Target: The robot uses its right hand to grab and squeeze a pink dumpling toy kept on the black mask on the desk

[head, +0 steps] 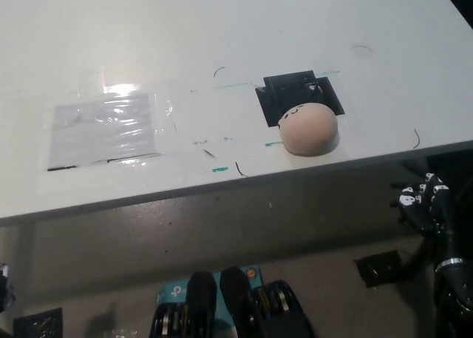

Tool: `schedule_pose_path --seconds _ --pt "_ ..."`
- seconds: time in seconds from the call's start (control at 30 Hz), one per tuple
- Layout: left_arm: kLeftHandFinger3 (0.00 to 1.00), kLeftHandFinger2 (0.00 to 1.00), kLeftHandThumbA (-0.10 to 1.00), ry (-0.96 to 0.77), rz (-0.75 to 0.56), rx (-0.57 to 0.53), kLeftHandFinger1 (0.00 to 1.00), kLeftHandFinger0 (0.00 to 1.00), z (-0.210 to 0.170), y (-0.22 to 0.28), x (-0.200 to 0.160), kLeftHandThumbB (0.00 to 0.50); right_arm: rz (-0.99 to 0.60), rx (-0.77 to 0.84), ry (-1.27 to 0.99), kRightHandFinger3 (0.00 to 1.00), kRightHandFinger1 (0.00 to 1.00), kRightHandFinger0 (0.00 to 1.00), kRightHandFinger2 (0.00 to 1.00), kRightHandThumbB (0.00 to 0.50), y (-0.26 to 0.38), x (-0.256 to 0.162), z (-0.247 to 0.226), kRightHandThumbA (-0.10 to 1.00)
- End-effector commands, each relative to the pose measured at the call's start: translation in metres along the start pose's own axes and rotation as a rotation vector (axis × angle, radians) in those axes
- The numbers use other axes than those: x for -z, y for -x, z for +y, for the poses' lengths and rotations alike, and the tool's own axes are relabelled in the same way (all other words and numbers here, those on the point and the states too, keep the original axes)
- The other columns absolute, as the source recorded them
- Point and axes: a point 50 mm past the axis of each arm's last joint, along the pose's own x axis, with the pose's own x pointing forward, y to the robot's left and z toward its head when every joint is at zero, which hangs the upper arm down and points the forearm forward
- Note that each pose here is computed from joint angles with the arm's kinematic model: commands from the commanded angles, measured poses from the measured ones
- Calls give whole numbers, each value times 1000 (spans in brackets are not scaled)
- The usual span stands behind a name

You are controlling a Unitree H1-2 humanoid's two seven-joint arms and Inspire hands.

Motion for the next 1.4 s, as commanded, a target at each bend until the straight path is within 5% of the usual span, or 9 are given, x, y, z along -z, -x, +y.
schedule_pose_path --seconds 0.0,0.2,0.43,0.47,0.67,0.77,0.87,1.1,1.37 --pt "92 76 922 -22 -77 15 0 0 7 -4 -22 500 -147 -42 25 834 376 254 578 124 -19 -58 4 -65" --pt "115 92 930 -21 -75 19 2 0 7 -4 -21 500 -315 -132 78 888 394 249 599 93 -32 -113 17 -95" --pt "86 72 911 -10 -75 12 0 0 6 -3 -23 500 -430 -255 192 973 367 245 619 174 -46 -165 32 35" --pt "94 76 906 -11 -79 17 0 0 6 -3 -24 500 -441 -309 264 1000 372 241 675 228 -51 -175 37 128" --pt "89 73 909 -16 -85 15 0 0 8 -5 -26 500 -421 -428 398 1000 782 672 922 290 -57 -181 53 201" --pt "84 65 925 -31 -87 15 0 0 9 -5 -27 500 -409 -444 451 1000 855 767 958 306 -58 -180 58 223" --pt "71 55 923 -27 -83 16 0 0 8 -5 -28 500 -410 -467 511 1000 1000 1000 1000 319 -62 -177 64 297" --pt "84 50 913 -22 -80 10 0 0 9 -5 -30 500 -379 -492 636 1000 1000 1000 1000 410 -67 -163 76 502" --pt "80 51 930 -38 -86 18 0 0 9 -6 -32 500 -402 -474 726 1000 1000 1000 1000 438 -81 -157 85 521"
